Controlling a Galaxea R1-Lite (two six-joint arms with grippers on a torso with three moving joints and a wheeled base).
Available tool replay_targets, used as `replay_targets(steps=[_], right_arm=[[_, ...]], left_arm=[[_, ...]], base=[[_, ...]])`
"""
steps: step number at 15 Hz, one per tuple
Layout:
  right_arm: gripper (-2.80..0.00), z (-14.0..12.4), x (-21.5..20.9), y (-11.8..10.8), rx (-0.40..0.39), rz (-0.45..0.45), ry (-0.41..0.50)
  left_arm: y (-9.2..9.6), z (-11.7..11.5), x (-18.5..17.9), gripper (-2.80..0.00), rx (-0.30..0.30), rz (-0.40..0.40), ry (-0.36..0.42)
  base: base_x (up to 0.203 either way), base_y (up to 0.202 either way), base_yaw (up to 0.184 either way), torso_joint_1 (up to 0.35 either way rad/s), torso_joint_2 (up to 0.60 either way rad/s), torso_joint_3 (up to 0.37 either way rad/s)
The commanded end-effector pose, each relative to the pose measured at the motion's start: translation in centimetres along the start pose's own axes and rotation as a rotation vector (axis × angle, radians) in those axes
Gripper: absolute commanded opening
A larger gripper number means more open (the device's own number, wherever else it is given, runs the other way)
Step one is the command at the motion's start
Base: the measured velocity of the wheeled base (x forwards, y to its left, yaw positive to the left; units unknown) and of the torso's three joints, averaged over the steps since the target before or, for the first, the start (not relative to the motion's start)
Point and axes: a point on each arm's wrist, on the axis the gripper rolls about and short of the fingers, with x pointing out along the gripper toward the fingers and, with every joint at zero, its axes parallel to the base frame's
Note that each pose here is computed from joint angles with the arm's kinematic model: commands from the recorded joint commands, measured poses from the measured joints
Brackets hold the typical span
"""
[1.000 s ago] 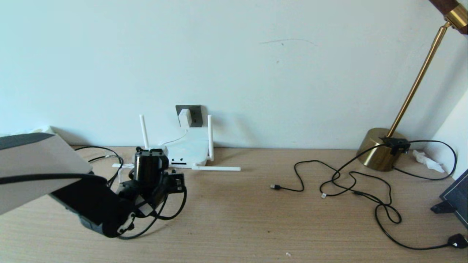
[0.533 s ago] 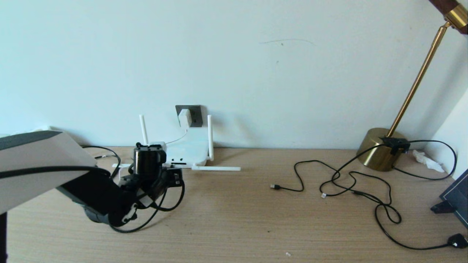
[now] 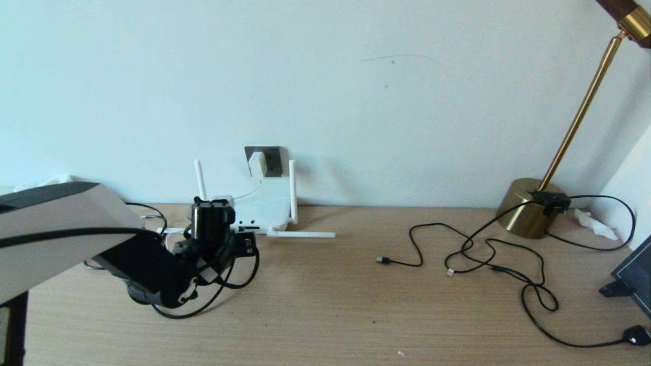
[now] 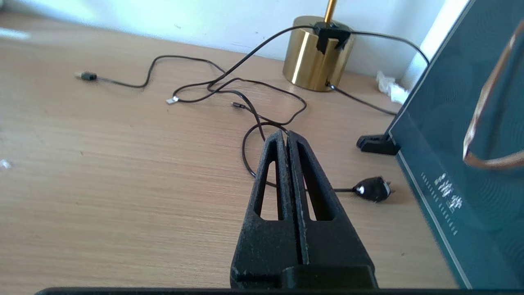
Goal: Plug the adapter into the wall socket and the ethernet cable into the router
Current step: Align cable and router interface
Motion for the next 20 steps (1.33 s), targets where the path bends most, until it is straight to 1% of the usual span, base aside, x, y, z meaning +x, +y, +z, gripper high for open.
replay_targets(steps=[1,4,6,8,9,20], right_arm=[[-2.80,0.0,0.0,0.0,0.018,0.000,0.000],[-2.80,-0.1,0.0,0.0,0.082,0.005,0.005],[-2.80,-1.0,-0.1,0.2,0.100,0.036,0.107],[-2.80,-0.8,0.0,0.2,0.074,0.043,0.075],[-2.80,-0.8,0.0,0.2,0.072,0.045,0.075],[-2.80,-0.8,0.0,0.2,0.080,0.044,0.074]], left_arm=[[-0.1,0.0,0.2,-2.80,-0.005,0.001,-0.009],[-0.1,0.0,0.3,-2.80,0.008,0.001,-0.008],[-0.1,0.0,0.3,-2.80,0.008,0.001,-0.011],[-0.1,0.1,0.3,-2.80,0.006,0.001,-0.015],[-0.1,0.1,0.3,-2.80,0.008,0.001,-0.015],[0.1,0.3,-0.2,-2.80,0.012,0.002,-0.019]], base=[[0.000,0.000,0.000,0.000,0.00,0.000],[0.000,0.000,0.000,0.000,0.00,0.000],[0.000,0.000,0.000,0.000,0.00,0.000],[0.000,0.000,0.000,0.000,0.00,0.000],[0.000,0.000,0.000,0.000,0.00,0.000],[0.000,0.000,0.000,0.000,0.00,0.000]])
